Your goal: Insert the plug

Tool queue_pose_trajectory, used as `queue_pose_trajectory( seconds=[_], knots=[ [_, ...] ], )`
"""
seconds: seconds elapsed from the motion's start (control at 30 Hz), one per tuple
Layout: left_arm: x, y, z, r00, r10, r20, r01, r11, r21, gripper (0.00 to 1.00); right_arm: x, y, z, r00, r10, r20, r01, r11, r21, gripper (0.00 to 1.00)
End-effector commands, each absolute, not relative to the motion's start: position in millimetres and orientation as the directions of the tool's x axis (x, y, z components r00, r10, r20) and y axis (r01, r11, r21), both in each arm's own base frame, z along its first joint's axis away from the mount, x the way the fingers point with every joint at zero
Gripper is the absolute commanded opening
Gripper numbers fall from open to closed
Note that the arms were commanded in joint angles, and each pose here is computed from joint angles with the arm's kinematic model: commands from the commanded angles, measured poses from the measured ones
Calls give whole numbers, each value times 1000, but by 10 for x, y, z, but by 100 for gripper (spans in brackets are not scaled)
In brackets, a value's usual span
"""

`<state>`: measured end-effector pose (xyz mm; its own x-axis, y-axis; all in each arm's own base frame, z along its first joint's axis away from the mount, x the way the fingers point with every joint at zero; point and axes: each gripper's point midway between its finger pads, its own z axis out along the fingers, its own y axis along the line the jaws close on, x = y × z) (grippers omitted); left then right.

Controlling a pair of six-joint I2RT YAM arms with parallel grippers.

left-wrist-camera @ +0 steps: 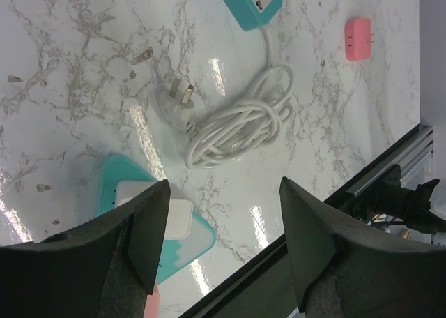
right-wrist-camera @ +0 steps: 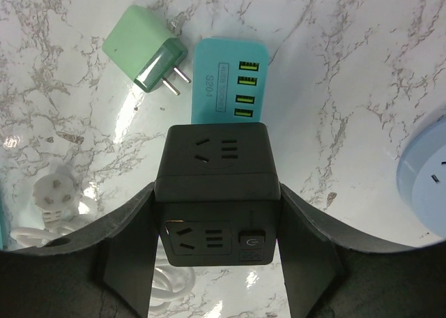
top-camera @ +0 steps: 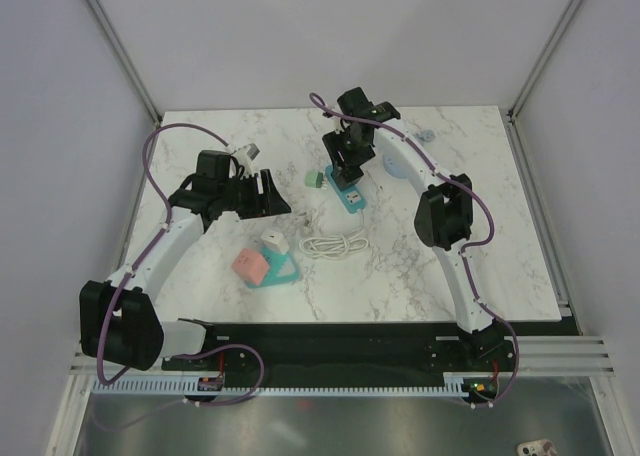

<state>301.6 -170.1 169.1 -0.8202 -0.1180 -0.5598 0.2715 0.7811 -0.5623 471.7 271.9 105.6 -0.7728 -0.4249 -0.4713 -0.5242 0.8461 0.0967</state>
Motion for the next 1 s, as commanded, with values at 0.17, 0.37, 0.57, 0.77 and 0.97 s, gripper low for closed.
queue_pose_trajectory(
  seconds=[0.17, 0.37, 0.57, 0.77, 0.97],
  knots=[
    [3064, -1721, 1792, -781, -99, -616, 331, 771, -544, 72, 4610, 2616, 1047, -791, -440, -425, -517, 853, 78, 0],
    [3052, -1740, 1763, -791, -97, -604, 330, 764, -554, 72, 4560, 2583, 1126, -794, -436, -423, -512, 856, 80, 0],
    [3046, -1747, 1771, -792, -99, -603, 331, 761, -559, 72, 4548, 2551, 1185, -794, -432, -427, -505, 860, 68, 0],
    [3048, -1752, 1761, -795, -99, -599, 329, 759, -562, 72, 4554, 2539, 1278, -788, -427, -443, -502, 863, 61, 0],
    [3039, -1764, 1767, -798, -98, -595, 331, 754, -568, 72, 4515, 2606, 1354, -782, -424, -456, -519, 849, 100, 0]
  ],
)
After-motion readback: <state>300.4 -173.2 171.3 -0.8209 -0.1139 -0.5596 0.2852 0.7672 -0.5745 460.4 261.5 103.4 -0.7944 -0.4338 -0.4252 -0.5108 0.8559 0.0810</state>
